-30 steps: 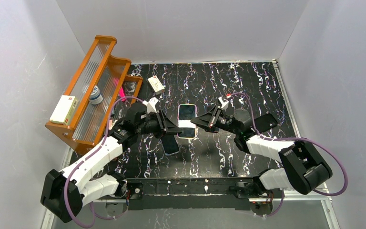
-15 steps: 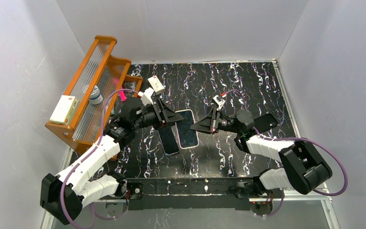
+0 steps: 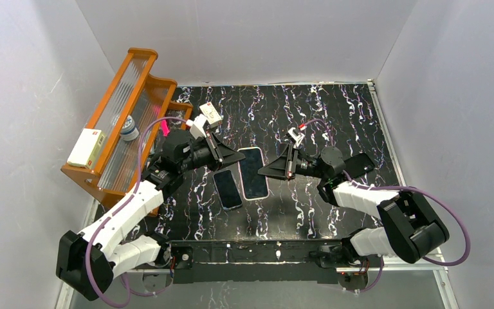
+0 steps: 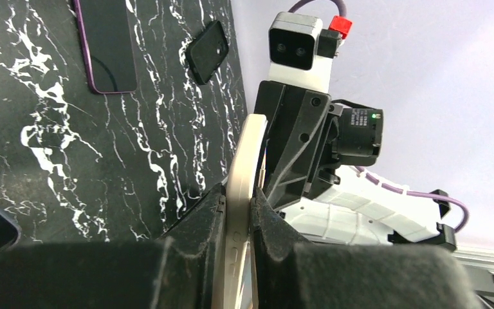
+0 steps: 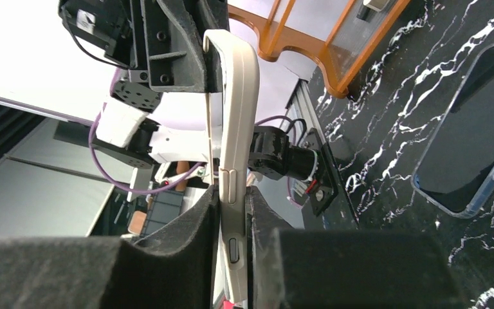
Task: Put the phone into the phone case
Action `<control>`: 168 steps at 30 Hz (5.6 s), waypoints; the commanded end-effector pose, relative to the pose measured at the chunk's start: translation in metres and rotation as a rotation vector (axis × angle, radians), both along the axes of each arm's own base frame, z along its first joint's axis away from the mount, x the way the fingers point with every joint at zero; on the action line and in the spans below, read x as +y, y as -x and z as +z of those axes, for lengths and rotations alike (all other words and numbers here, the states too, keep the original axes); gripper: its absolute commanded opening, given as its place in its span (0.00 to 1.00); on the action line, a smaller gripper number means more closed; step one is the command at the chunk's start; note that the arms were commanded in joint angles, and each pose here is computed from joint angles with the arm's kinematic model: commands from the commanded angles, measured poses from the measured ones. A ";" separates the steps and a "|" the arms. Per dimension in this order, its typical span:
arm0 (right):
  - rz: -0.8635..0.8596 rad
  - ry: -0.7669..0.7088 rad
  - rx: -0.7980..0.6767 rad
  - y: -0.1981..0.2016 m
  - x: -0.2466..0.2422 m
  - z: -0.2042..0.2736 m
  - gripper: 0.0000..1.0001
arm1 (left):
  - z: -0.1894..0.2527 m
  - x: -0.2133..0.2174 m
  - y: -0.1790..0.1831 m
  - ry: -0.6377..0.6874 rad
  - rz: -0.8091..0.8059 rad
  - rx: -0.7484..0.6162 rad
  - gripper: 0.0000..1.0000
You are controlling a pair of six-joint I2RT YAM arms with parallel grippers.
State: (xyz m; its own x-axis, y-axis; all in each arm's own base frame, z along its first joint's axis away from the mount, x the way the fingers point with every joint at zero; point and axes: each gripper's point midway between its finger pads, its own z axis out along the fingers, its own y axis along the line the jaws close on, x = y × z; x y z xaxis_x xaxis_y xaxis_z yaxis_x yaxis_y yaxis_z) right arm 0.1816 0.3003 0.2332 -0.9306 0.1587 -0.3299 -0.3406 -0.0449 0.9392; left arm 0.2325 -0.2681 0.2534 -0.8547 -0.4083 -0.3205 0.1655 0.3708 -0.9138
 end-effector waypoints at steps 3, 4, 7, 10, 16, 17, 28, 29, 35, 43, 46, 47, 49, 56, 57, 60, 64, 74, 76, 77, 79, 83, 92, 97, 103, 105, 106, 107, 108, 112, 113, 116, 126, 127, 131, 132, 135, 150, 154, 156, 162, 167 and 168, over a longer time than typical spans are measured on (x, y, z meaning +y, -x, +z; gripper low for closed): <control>-0.003 -0.044 -0.151 -0.001 0.004 0.039 0.45 | 0.016 -0.004 0.011 0.001 -0.088 -0.077 0.00; -0.008 -0.048 -0.155 -0.002 0.004 0.041 0.48 | 0.022 -0.007 0.015 0.025 -0.112 -0.090 0.00; -0.008 -0.063 -0.169 -0.003 0.004 0.050 0.57 | 0.037 -0.011 0.023 0.079 -0.171 -0.133 0.00; -0.016 -0.070 -0.166 -0.008 0.004 0.055 0.60 | 0.046 -0.013 0.032 0.112 -0.223 -0.161 0.00; -0.019 -0.103 -0.147 -0.014 0.004 0.059 0.42 | 0.035 -0.013 0.036 0.072 -0.254 -0.143 0.00; -0.020 -0.105 -0.143 -0.014 0.004 0.058 0.35 | 0.030 -0.012 0.035 0.052 -0.247 -0.133 0.00; -0.142 0.006 -0.112 -0.033 0.002 0.032 0.01 | -0.009 0.002 0.026 -0.127 -0.170 -0.058 0.00; -0.148 0.016 -0.109 -0.034 0.002 0.030 0.01 | -0.010 0.003 0.026 -0.133 -0.168 -0.060 0.05; -0.178 0.046 -0.100 -0.043 0.002 0.019 0.01 | -0.012 0.017 0.019 -0.245 -0.118 -0.121 0.47; -0.223 0.197 -0.117 -0.084 0.007 -0.016 0.01 | -0.021 0.049 0.018 -0.476 -0.097 -0.214 0.94; -0.227 0.244 -0.124 -0.106 0.013 -0.026 0.01 | -0.029 0.064 0.014 -0.571 -0.070 -0.237 0.98; -0.229 0.266 -0.122 -0.114 0.015 -0.032 0.01 | -0.032 0.068 0.014 -0.592 -0.068 -0.248 0.98; -0.217 0.321 -0.110 -0.128 0.020 -0.052 0.01 | -0.038 0.073 0.015 -0.626 -0.075 -0.269 0.98; -0.173 0.417 -0.051 -0.163 0.034 -0.100 0.01 | -0.057 0.083 0.020 -0.712 -0.137 -0.307 0.98; -0.169 0.432 -0.047 -0.168 0.036 -0.106 0.01 | -0.059 0.084 0.021 -0.718 -0.138 -0.312 0.98; -0.182 0.482 -0.031 -0.185 0.038 -0.124 0.01 | -0.058 0.089 0.022 -0.724 -0.118 -0.330 0.98; -0.190 0.506 -0.019 -0.206 0.041 -0.139 0.01 | -0.056 0.091 0.024 -0.713 -0.089 -0.336 0.98; -0.200 0.576 0.034 -0.220 0.034 -0.182 0.15 | -0.056 0.091 0.028 -0.686 -0.065 -0.281 0.98; -0.209 0.598 0.042 -0.221 0.031 -0.190 0.18 | -0.060 0.090 0.029 -0.686 -0.067 -0.257 0.98; -0.212 0.604 0.047 -0.222 0.030 -0.193 0.21 | -0.063 0.090 0.029 -0.687 -0.069 -0.246 0.98; -0.218 0.610 0.055 -0.224 0.027 -0.194 0.28 | -0.068 0.090 0.031 -0.687 -0.074 -0.224 0.98; -0.246 0.646 0.060 -0.230 0.019 -0.193 0.45 | -0.073 0.088 0.033 -0.683 -0.091 -0.197 0.98; -0.280 0.798 0.144 -0.215 -0.012 -0.182 0.72 | -0.072 0.089 0.030 -0.689 -0.060 -0.159 0.98; -0.309 0.893 0.175 -0.197 -0.033 -0.179 0.91 | -0.076 0.094 0.028 -0.701 -0.022 -0.138 0.98; -0.417 1.039 0.207 -0.185 -0.068 -0.173 0.99 | -0.079 0.104 0.019 -0.775 0.028 -0.099 0.98; -0.458 1.096 0.212 -0.183 -0.080 -0.172 0.99 | -0.079 0.109 0.012 -0.818 0.044 -0.091 0.98; -0.484 1.125 0.214 -0.183 -0.087 -0.171 0.99 | -0.077 0.111 0.009 -0.831 0.054 -0.093 0.98; -0.508 1.153 0.217 -0.182 -0.093 -0.171 0.99 | -0.075 0.112 0.006 -0.842 0.063 -0.097 0.98; -0.534 1.180 0.228 -0.182 -0.099 -0.171 0.99 | -0.072 0.112 0.005 -0.843 0.067 -0.102 0.98; -0.609 1.281 0.262 -0.177 -0.120 -0.174 0.99 | -0.067 0.119 -0.006 -0.875 0.123 -0.115 0.98; -0.629 1.305 0.275 -0.176 -0.125 -0.175 0.99 | -0.067 0.120 -0.008 -0.881 0.138 -0.111 0.98; -0.702 1.368 0.318 -0.173 -0.140 -0.177 0.99 | -0.066 0.122 -0.017 -0.897 0.185 -0.098 0.98; -0.747 1.386 0.383 -0.166 -0.145 -0.183 0.99 | -0.072 0.117 -0.045 -0.923 0.235 -0.089 0.97; -0.761 1.401 0.385 -0.166 -0.149 -0.182 0.99 | -0.074 0.117 -0.045 -0.924 0.234 -0.092 0.97; -0.893 1.447 0.419 -0.164 -0.172 -0.169 0.99 | -0.078 0.119 -0.042 -0.932 0.222 -0.115 0.97; -0.930 1.448 0.430 -0.163 -0.179 -0.166 0.99 | -0.079 0.120 -0.041 -0.937 0.219 -0.125 0.97; -1.045 1.431 0.460 -0.164 -0.203 -0.153 0.99 | -0.085 0.124 -0.037 -0.946 0.208 -0.145 0.97; -1.221 1.409 0.644 -0.169 -0.289 -0.163 0.66 | -0.096 0.129 -0.021 -0.958 0.145 -0.203 0.98; -1.218 1.429 0.685 -0.172 -0.296 -0.177 0.55 | -0.096 0.128 -0.019 -0.943 0.143 -0.202 0.98; -1.211 1.436 0.719 -0.171 -0.298 -0.185 0.54 | -0.096 0.127 -0.018 -0.940 0.142 -0.200 0.98; -1.225 1.418 0.776 -0.166 -0.302 -0.199 0.50 | -0.093 0.129 -0.018 -0.942 0.152 -0.209 0.98; -1.218 1.397 0.799 -0.163 -0.304 -0.209 0.43 | -0.095 0.129 -0.019 -0.950 0.150 -0.205 0.98; -1.216 1.393 0.804 -0.163 -0.303 -0.211 0.42 | -0.095 0.130 -0.019 -0.953 0.154 -0.205 0.98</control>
State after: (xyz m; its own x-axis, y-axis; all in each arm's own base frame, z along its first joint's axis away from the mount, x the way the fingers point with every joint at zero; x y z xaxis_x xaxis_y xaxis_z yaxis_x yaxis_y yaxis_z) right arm 0.3423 -0.0011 0.0267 -0.5589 0.7236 -0.4050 0.7860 0.6179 0.0194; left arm 0.2514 -0.1415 0.1552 -0.7187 -0.0070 -0.6953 0.1763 0.9654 -0.1920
